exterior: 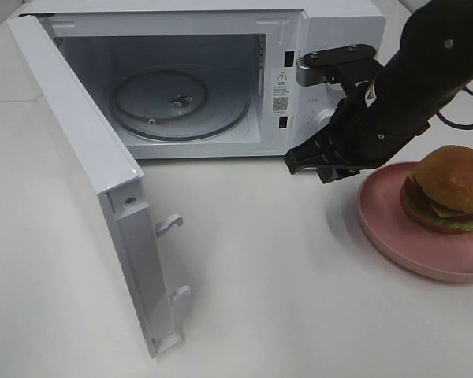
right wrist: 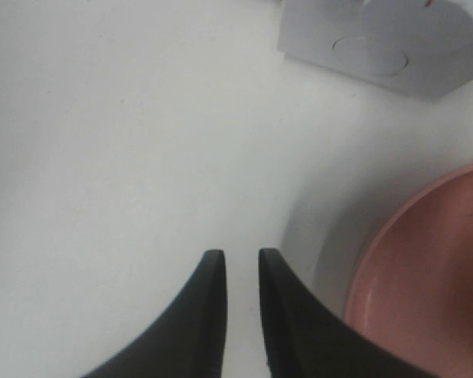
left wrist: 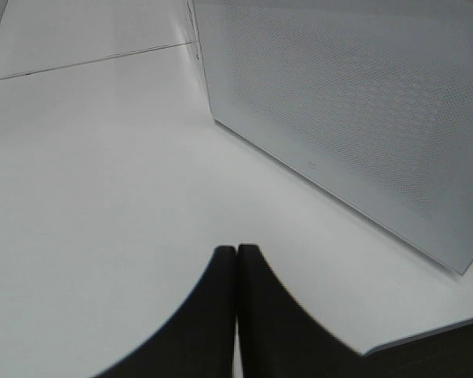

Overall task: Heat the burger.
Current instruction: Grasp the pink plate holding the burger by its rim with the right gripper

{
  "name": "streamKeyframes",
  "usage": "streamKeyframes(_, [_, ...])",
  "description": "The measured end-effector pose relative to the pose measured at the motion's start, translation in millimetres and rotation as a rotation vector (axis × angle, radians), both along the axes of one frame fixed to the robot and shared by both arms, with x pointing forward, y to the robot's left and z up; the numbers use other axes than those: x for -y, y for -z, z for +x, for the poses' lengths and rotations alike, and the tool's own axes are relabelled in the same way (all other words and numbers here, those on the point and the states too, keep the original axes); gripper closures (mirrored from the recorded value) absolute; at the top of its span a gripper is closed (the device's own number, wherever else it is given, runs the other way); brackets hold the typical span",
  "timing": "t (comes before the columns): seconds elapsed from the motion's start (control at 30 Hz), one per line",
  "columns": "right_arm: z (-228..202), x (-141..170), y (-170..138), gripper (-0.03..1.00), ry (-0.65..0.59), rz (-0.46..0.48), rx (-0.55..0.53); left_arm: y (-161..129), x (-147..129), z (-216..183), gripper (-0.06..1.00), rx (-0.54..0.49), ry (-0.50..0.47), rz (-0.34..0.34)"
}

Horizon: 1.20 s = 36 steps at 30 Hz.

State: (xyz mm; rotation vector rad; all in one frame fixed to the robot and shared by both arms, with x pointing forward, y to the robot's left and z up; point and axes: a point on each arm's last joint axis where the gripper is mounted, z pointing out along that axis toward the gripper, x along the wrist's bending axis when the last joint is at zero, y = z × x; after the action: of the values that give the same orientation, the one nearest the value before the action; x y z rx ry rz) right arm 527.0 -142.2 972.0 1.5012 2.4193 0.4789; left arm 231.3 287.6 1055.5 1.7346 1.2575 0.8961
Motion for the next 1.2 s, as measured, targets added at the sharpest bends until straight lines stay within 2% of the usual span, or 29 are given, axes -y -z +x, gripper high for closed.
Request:
streamKeyframes(0.07, [-1, -2, -4, 0.75, 0.002, 0.011, -0.040, 0, 0, 0, 0.94, 0.000, 0.000, 0.000])
streamKeyframes(0.13, [-2, -4, -10, 0.65, 0.014, 0.021, -0.086, 0, 0, 0, 0.94, 0.000, 0.000, 0.000])
streamKeyframes(0.17, [-2, -4, -10, 0.65, 0.014, 0.021, -0.086, 0, 0, 0, 0.94, 0.000, 0.000, 0.000])
streamKeyframes(0.23, [-5, -4, -14, 0.45, 0.026, 0.001, -0.154, 0, 0, 0, 0.94, 0.000, 0.000, 0.000])
streamKeyframes(0.33, [-7, -3, -14, 0.39, 0.028, -0.007, -0.168, 0, 0, 0, 0.94, 0.000, 0.000, 0.000])
streamKeyframes(0.4, [-10, -1, -14, 0.23, 0.030, -0.035, -0.215, 0, 0, 0, 0.94, 0.000, 0.000, 0.000])
streamKeyframes(0.5, [-10, 1, -14, 0.20, 0.021, -0.059, -0.214, 0, 0, 0, 0.94, 0.000, 0.000, 0.000])
streamKeyframes(0.77, [-7, 5, -11, 0.20, -0.003, -0.119, -0.193, 0, 0, 0, 0.94, 0.000, 0.000, 0.000])
streamKeyframes(1.2, [5, 5, 40, 0.20, -0.039, -0.264, -0.290, 0, 0, 0, 0.94, 0.000, 0.000, 0.000])
